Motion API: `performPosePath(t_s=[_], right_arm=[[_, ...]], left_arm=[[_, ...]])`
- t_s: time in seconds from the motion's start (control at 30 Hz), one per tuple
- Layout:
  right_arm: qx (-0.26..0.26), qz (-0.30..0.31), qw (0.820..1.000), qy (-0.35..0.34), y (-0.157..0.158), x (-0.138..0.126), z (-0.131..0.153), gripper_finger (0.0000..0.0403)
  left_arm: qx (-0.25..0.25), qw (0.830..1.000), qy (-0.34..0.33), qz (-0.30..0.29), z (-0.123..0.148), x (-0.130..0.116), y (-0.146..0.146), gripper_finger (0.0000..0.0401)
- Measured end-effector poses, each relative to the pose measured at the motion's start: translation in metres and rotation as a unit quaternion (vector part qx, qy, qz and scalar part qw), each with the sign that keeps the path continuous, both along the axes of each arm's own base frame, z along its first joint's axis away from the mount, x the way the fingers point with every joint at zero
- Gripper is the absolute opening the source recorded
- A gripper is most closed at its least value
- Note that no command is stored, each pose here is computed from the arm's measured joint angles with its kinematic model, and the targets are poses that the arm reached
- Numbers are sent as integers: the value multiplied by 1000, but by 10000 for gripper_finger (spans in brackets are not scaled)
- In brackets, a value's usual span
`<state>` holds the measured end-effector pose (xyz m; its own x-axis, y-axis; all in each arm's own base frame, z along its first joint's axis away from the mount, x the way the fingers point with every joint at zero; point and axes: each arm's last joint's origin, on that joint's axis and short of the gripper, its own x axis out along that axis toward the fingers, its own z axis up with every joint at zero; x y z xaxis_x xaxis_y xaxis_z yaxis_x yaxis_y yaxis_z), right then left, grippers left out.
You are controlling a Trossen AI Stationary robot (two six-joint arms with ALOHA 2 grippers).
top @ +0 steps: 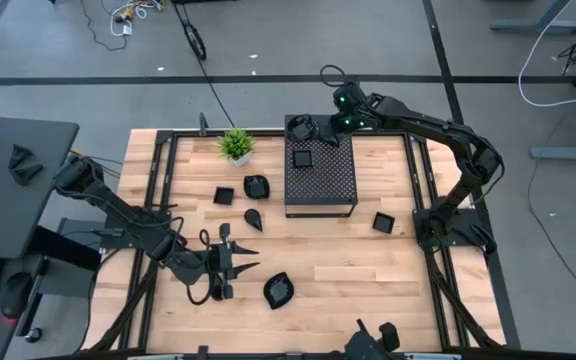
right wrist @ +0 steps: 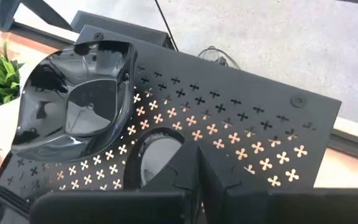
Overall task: Pick & Place Mini shaped plates
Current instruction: Stack the bottom right drop shaped plate on top of the drop shaped plates on the shelf, then stack the right square plate on top of the square plates on the shelf
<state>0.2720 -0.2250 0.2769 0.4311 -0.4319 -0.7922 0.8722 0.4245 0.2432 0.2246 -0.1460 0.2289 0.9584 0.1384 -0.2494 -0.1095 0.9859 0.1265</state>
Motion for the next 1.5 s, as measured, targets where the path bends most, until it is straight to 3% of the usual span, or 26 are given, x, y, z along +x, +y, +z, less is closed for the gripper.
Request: performPosePath(t_s=[0.2,0.37,0.77,1.0,1.13,1.27,1.5], right_arm=[[12,6,1000,3,1,-1,-1,4],[18,12,1000,6,4,0,-2,16],[-15,44,999,-10,23,-2,21,21],[-37,117,992,20,42,4,24,47],[-54,143,986,60,73,-2,38,55],[-112,156,975,115,125,-12,57,49],[-198,227,950,84,242,-32,81,21]], left_arm=[[0,1000,0,0,0,0,0,117],[0,1000,0,0,0,0,0,117],[-3,1000,-1,1,0,0,0,117],[-4,1000,-1,-1,0,0,-1,117],[-5,1000,-1,-1,0,-1,-1,117],[-14,1000,-2,-2,0,-2,-2,117],[-15,1000,-3,-10,0,-4,-6,117]])
